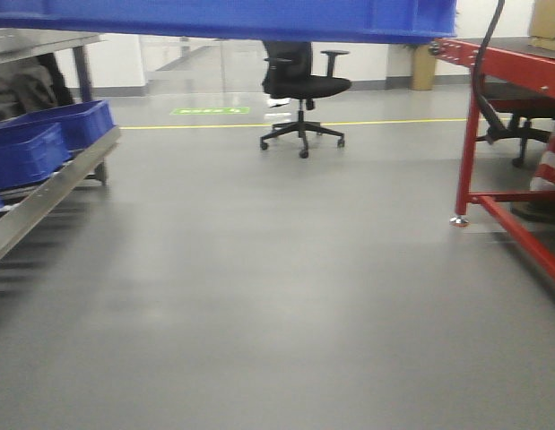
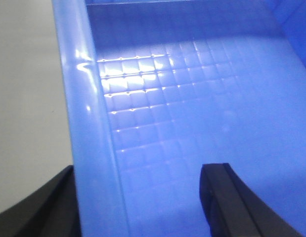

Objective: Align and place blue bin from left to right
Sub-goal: 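Drive the base across the floor carrying the bin raised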

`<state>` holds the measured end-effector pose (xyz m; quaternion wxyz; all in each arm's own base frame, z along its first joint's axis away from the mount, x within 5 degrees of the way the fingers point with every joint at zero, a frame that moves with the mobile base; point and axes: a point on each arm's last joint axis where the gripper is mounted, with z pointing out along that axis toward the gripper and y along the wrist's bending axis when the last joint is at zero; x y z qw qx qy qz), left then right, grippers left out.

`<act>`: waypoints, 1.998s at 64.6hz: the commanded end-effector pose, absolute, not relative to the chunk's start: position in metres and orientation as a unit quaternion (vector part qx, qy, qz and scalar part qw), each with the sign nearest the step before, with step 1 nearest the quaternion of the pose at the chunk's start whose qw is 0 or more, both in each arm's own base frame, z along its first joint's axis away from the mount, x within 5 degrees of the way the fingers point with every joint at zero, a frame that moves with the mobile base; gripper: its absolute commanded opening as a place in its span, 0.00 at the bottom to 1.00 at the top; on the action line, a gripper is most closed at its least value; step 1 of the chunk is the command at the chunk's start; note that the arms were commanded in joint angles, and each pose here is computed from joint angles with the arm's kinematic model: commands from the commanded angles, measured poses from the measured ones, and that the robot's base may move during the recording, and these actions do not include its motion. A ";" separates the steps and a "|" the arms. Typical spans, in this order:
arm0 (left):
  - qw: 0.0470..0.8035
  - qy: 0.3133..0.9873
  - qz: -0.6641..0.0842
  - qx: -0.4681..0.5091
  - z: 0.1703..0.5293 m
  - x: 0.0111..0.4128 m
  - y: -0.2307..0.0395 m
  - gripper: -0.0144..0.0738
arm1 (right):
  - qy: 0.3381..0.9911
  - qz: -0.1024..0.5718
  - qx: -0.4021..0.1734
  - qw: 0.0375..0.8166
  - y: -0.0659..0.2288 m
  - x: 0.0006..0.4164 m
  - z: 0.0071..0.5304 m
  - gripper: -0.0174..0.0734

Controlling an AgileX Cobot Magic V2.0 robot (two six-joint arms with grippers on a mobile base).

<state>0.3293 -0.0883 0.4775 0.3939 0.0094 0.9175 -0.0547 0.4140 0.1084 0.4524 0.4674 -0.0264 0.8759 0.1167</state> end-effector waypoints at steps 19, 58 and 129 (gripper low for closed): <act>0.438 0.893 -0.094 0.048 0.500 0.313 -0.095 0.04 | 0.834 0.100 -0.033 0.542 0.101 0.418 0.472 0.03; 0.438 0.893 -0.094 0.048 0.500 0.313 -0.095 0.04 | 0.834 0.100 -0.033 0.542 0.101 0.418 0.472 0.03; 0.438 0.893 -0.094 0.048 0.500 0.313 -0.095 0.04 | 0.831 0.101 -0.033 0.546 0.101 0.418 0.472 0.03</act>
